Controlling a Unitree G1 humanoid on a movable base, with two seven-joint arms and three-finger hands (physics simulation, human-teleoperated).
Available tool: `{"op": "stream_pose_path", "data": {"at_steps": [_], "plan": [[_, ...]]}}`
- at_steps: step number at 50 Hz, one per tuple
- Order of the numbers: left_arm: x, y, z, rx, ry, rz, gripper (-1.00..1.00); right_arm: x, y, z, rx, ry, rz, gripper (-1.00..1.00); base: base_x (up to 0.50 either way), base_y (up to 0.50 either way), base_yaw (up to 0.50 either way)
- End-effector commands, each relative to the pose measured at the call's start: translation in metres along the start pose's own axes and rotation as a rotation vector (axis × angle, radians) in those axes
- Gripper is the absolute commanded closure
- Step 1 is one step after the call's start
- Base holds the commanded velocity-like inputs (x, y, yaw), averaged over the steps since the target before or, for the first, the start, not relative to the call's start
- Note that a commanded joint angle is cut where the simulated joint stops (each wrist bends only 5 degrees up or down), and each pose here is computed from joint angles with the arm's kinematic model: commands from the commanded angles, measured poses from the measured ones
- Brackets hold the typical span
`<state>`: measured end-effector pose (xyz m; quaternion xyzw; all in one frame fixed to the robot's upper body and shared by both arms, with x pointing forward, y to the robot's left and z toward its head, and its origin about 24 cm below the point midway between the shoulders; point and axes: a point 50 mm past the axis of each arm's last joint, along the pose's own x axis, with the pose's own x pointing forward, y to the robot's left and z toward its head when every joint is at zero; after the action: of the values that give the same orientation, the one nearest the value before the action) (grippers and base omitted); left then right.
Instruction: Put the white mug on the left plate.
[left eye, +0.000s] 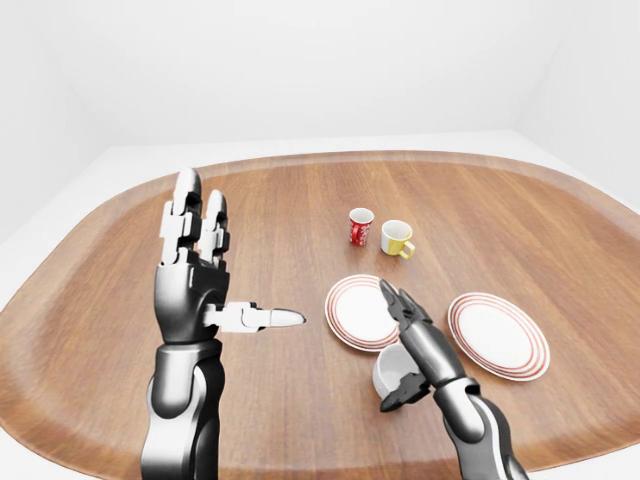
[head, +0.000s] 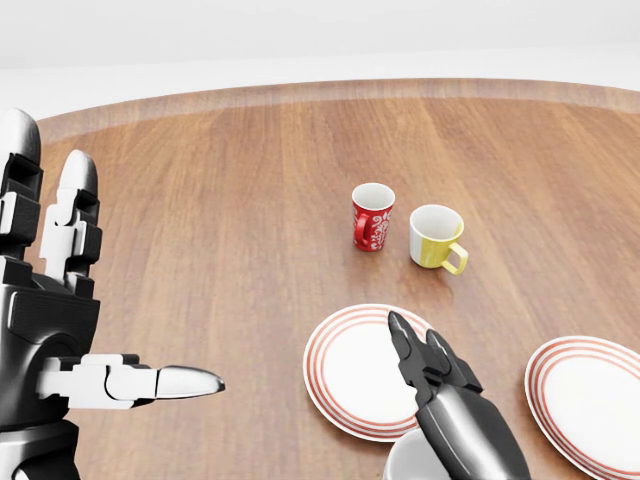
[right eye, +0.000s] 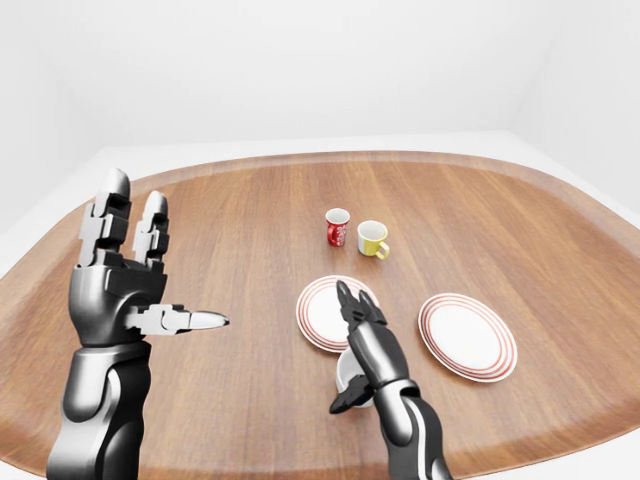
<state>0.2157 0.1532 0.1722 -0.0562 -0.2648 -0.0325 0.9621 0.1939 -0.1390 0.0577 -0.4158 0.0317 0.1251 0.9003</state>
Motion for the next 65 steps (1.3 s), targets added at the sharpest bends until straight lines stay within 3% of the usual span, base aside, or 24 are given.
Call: {"op": "stream_pose_path", "data": {"at_steps": [1, 65], "plan": [[0.0, 0.001, 0.0, 0.0, -0.002, 0.001, -1.0, 0.007, 0.008, -0.004, -0.027, 0.019, 0.032, -1.0, 0.0, 0.0, 0.0], [-0.001, -0.001, -0.001, 0.0, 0.004, -0.003, -1.0, 0.008, 0.033, -0.023, -0.204, 0.058, 0.025, -1.0, 0.0, 0.0, 0.0]]}}
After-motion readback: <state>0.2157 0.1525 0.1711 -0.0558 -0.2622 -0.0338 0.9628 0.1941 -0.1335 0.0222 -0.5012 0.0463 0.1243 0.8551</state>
